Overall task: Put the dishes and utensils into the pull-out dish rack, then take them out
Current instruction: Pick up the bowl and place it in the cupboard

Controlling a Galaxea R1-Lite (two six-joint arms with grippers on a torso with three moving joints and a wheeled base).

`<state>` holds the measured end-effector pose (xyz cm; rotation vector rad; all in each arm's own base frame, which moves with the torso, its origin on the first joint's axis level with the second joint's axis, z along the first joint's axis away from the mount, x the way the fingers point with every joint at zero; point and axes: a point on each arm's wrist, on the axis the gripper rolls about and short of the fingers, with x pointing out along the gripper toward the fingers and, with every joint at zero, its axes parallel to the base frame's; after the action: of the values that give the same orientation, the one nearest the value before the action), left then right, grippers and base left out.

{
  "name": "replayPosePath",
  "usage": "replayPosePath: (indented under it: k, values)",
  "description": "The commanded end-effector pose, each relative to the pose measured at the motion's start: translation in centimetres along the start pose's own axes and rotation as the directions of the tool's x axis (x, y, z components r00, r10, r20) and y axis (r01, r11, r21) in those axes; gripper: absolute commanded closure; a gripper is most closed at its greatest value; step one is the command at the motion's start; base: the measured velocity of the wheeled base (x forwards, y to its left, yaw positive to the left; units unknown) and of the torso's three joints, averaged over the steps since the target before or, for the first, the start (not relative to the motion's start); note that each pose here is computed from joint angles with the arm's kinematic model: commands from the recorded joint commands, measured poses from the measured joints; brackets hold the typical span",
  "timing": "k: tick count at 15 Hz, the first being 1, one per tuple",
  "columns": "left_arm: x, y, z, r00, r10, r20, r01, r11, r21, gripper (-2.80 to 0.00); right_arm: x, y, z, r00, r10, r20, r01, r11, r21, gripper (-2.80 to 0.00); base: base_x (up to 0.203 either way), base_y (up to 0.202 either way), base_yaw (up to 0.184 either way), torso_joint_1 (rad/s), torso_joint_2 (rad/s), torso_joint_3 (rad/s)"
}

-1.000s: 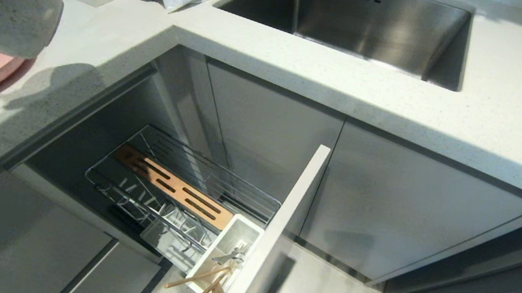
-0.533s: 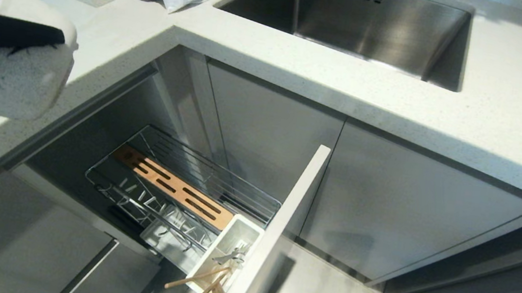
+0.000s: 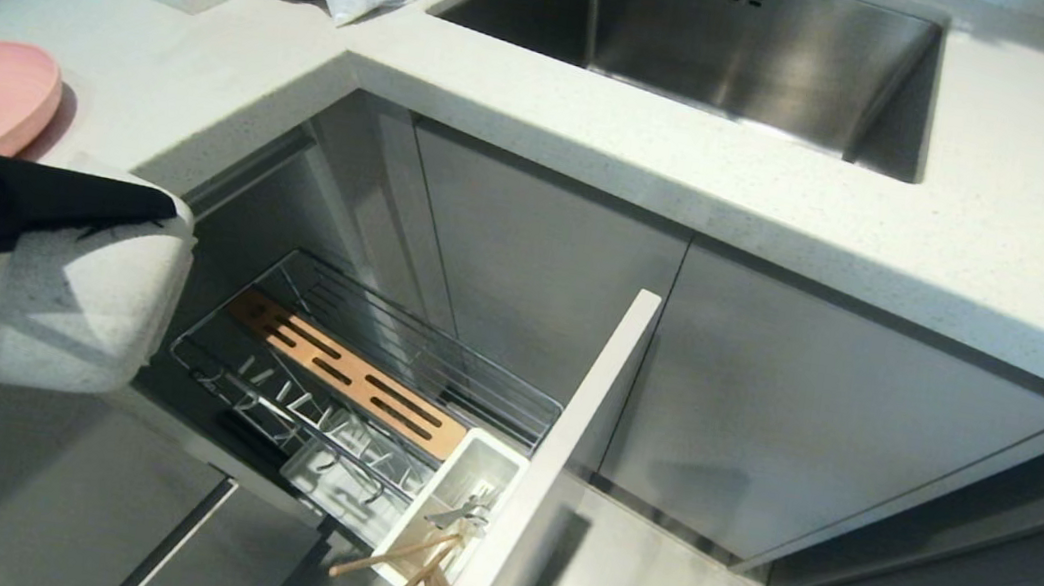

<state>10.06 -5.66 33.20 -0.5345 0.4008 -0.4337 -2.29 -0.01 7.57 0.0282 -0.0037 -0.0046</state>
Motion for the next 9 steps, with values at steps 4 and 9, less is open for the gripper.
replayPosePath:
  k: [4,9]
  values:
    - [2.5,-1.3,-1.0,0.994,-0.064,-0.085,0.023,0.910,-0.414,0.00,0.0,0.0,0.0,1.000,0.000,0.001,0.000,1.000,-0.001,0.00,0.000,0.000,0.000,0.000,0.00,0.000]
    - [10.1,-1.0,-1.7,0.994,0.100,0.054,-0.048,0.800,-0.597,0.00,0.0,0.0,0.0,1.000,0.000,0.001,0.000,1.000,0.000,0.00,0.000,0.000,0.000,0.000,0.00,0.000]
